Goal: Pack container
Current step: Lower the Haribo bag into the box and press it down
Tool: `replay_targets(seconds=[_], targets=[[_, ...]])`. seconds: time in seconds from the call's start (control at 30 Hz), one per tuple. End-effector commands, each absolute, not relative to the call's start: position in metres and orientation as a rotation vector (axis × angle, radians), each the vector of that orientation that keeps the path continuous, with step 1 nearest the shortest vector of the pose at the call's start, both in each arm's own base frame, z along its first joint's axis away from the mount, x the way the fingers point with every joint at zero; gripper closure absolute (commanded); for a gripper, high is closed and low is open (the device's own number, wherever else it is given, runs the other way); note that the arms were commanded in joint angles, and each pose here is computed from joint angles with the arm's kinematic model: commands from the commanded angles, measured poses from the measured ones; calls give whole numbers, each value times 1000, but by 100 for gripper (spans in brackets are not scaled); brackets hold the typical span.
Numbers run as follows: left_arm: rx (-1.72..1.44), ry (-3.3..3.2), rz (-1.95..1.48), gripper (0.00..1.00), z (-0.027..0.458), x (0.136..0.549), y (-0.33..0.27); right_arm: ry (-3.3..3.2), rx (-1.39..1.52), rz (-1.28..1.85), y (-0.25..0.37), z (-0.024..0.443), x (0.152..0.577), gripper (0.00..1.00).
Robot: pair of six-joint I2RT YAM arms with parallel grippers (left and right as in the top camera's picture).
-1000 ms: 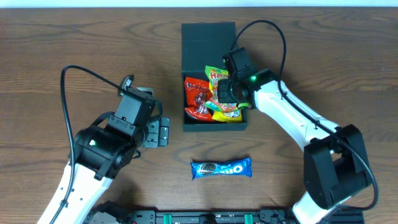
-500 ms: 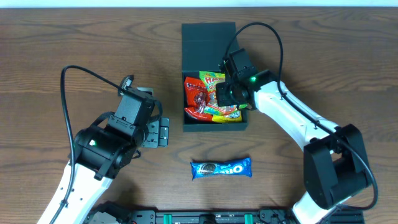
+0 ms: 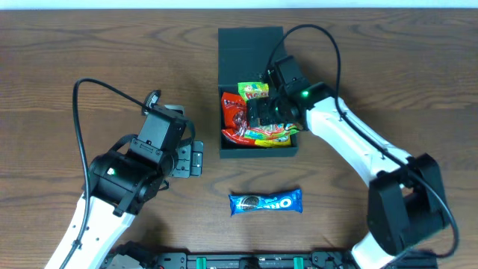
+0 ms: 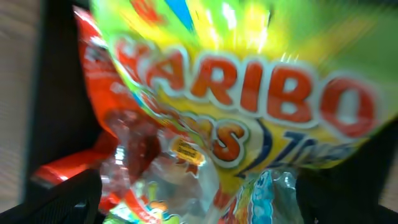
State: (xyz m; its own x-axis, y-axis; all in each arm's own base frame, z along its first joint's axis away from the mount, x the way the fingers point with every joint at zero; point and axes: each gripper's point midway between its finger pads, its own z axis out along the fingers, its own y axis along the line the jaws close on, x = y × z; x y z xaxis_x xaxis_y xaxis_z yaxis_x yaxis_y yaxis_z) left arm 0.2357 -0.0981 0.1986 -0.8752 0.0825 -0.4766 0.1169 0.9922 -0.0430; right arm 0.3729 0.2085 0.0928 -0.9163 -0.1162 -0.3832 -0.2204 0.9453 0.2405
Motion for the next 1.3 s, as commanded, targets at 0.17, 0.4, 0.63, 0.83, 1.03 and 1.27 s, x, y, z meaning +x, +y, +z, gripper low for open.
replay_targets(seconds=[0.17, 0.4, 0.63, 0.83, 1.03, 1.27], targets=[[148, 2635, -81, 5, 200, 236, -96, 2572, -267, 551, 220, 165, 371, 1], [148, 2635, -81, 5, 200, 236, -96, 2641, -310, 515, 222, 131, 375, 1], [148, 2635, -81, 5, 200, 236, -96, 2662, -320, 505, 229, 99, 389, 1], [148, 2635, -81, 5, 200, 236, -96, 2668, -319, 499, 231, 87, 394, 1], [148, 2635, -81, 5, 200, 236, -96, 2705, -265, 446, 224, 75, 394, 1], [148, 2635, -81, 5, 200, 236, -96, 2593, -215, 519, 222, 143, 385, 1]])
